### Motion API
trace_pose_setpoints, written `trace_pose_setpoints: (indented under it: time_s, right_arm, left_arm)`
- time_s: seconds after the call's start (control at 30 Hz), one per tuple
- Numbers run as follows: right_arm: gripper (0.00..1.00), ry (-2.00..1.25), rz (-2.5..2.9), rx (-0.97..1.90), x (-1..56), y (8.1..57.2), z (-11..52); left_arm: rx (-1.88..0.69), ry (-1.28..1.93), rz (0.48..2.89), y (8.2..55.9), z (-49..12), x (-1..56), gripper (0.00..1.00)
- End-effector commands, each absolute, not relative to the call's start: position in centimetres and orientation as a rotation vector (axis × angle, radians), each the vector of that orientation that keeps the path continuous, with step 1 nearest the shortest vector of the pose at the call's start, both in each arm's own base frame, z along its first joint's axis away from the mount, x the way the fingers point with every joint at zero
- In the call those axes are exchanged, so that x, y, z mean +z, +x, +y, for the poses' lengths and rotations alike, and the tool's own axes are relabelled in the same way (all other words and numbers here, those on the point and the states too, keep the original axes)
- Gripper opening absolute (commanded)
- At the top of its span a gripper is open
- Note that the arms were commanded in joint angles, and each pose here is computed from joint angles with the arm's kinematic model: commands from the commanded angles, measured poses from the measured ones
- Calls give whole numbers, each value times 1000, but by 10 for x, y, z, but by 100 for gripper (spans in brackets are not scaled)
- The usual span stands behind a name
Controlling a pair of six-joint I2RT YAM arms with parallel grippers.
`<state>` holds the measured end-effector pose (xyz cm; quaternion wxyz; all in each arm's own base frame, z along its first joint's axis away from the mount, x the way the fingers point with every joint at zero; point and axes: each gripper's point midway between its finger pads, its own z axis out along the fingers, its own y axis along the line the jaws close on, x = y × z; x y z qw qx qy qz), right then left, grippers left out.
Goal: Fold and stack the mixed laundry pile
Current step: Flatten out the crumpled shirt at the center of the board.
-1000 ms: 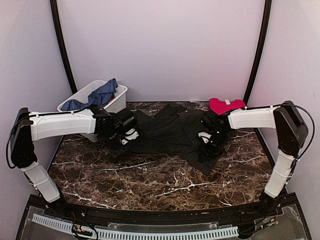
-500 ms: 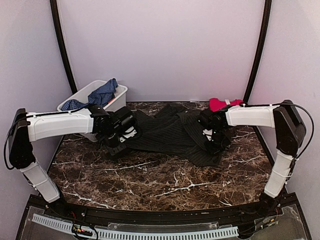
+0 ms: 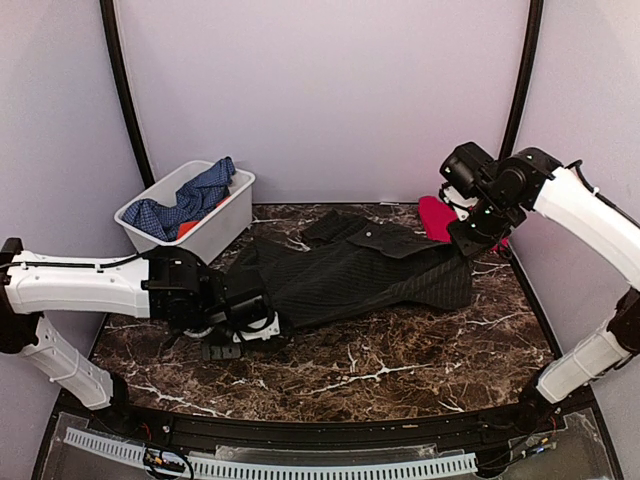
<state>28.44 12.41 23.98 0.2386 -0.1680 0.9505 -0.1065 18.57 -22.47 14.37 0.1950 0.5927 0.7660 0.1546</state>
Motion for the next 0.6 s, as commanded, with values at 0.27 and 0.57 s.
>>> trace_pose_setpoints:
  time_s: [0.27,0.57]
  right_arm:
    - [31,-968,2914,92,167,189,229]
    - [81,-915,2708,-19,177,252,240]
  left_arm:
    - [216,1602,2250,156,-236,162,55]
    - [-95,812,2480,264,-228,175,59]
